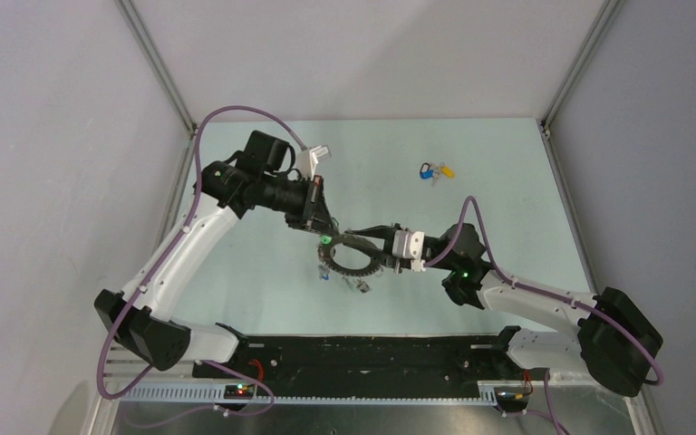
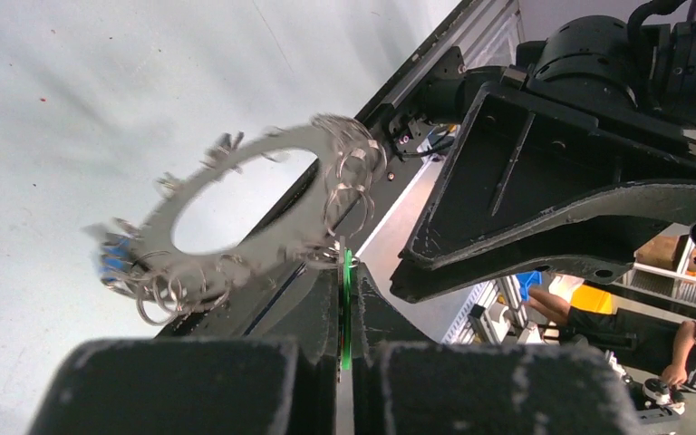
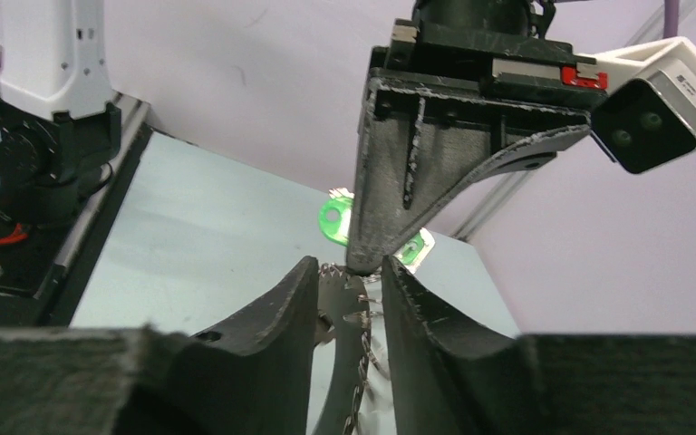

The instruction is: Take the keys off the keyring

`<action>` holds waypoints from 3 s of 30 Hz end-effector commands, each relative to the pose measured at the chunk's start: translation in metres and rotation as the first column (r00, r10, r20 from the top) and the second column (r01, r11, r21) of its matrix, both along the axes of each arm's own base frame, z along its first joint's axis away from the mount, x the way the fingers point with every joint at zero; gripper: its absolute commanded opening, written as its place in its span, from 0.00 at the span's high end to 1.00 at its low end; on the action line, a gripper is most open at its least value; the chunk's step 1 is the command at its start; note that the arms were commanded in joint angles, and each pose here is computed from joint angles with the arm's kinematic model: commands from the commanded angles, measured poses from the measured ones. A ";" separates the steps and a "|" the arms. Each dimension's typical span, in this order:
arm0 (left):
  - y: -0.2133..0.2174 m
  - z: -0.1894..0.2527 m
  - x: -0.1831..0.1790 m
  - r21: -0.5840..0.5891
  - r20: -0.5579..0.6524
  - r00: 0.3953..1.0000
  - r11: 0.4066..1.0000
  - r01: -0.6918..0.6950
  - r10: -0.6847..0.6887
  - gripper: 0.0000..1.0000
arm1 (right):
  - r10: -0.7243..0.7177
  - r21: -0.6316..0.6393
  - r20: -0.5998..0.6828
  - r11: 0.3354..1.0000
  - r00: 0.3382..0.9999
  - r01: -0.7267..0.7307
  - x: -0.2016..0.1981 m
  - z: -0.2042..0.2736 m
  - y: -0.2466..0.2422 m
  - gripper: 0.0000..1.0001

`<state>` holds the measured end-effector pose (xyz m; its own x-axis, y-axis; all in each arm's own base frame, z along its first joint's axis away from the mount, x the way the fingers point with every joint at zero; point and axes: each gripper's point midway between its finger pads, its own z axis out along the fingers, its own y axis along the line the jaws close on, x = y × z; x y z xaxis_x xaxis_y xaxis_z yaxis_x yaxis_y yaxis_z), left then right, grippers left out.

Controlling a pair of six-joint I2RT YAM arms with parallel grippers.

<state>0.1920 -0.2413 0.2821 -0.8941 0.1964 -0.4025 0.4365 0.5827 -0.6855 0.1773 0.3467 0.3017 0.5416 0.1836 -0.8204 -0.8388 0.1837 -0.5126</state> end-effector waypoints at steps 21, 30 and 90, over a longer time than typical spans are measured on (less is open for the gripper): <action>-0.001 0.048 -0.002 -0.102 0.099 0.995 0.994 -0.024 0.034 1.00 | -0.167 0.007 -0.124 0.986 0.978 0.169 0.035 -0.012 0.000 0.59; -0.002 0.046 -0.001 -0.100 0.078 0.996 0.994 -0.036 0.044 1.00 | -0.187 0.034 -0.111 0.981 0.976 0.192 0.043 0.001 -0.002 0.57; -0.002 0.022 -0.005 -0.097 -0.026 1.000 0.995 -0.016 0.014 1.00 | 0.053 0.285 0.032 0.957 0.998 -0.060 -0.002 0.068 -0.003 1.00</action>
